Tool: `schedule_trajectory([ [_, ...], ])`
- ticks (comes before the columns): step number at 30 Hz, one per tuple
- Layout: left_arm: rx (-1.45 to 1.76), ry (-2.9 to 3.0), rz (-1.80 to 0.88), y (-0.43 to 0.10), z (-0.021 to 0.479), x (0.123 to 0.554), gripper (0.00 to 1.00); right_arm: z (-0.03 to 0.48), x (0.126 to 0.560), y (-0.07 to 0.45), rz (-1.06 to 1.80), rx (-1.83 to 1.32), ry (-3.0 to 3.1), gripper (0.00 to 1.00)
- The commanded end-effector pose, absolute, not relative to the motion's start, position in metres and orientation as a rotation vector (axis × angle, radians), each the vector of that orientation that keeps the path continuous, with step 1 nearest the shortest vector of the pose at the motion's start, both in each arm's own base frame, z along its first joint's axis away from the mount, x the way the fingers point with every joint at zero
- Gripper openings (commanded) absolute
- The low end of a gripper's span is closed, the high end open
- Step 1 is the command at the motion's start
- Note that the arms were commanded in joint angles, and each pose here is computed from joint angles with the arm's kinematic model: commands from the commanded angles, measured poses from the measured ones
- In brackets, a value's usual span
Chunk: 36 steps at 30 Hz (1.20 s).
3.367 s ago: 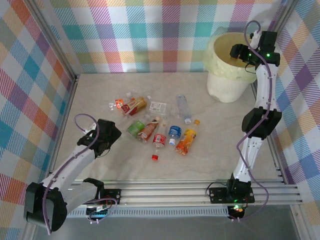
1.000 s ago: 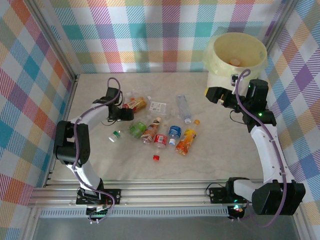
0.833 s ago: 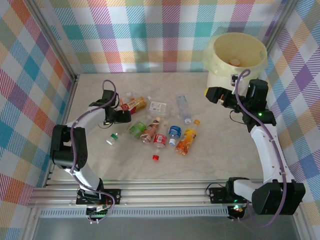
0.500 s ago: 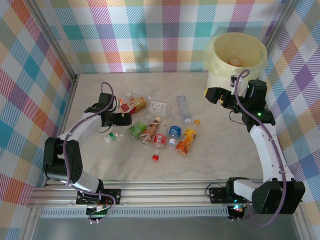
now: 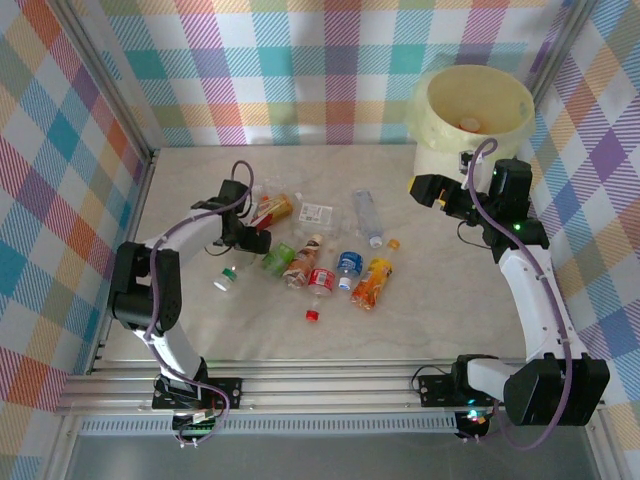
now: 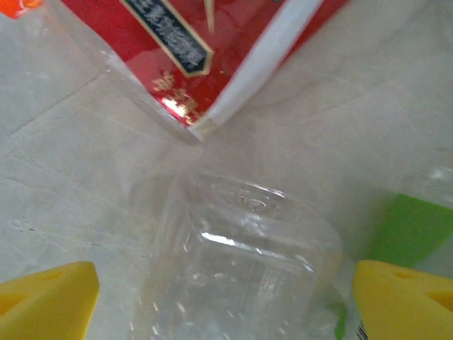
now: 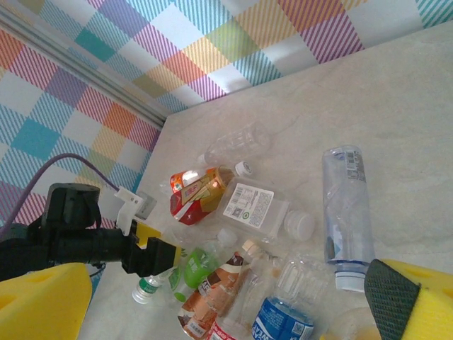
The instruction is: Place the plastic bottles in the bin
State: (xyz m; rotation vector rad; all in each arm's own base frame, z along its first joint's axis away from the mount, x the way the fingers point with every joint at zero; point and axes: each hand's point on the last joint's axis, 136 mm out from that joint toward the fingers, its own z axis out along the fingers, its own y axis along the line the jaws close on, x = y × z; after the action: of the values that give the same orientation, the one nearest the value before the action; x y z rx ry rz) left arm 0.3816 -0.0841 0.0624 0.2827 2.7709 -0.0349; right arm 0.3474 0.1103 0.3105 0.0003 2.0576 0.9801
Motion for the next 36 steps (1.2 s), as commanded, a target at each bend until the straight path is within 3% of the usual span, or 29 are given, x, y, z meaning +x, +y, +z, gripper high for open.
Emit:
schedule_trajectory([
  [1, 0.301, 2.813, 0.066, -0.075, 0.055, 0.378, 0.89, 0.313, 0.350, 0.113, 0.979, -0.015, 2.045, 1.00],
  [11, 0.147, 2.805, 0.026, -0.069, 0.045, 0.386, 0.74, 0.308, 0.350, 0.113, 0.982, -0.014, 2.058, 1.00],
  [20, 0.060, 2.740, 0.015, -0.066, 0.069, 0.385, 0.50, 0.308, 0.346, 0.116, 1.006, -0.035, 2.053, 1.00],
  [24, -0.024, 2.596, -0.155, -0.079, 0.122, 0.381, 0.47, 0.316, 0.341, 0.128, 1.083, -0.080, 1.998, 1.00],
  [31, -0.016, 2.092, -0.791, -0.147, 0.263, 0.375, 0.47, 0.332, 0.323, 0.166, 1.170, -0.244, 1.892, 1.00],
  [36, 0.088, 1.926, -1.034, -0.189, 0.323, 0.357, 0.47, 0.349, 0.304, 0.190, 1.219, -0.372, 1.828, 1.00],
])
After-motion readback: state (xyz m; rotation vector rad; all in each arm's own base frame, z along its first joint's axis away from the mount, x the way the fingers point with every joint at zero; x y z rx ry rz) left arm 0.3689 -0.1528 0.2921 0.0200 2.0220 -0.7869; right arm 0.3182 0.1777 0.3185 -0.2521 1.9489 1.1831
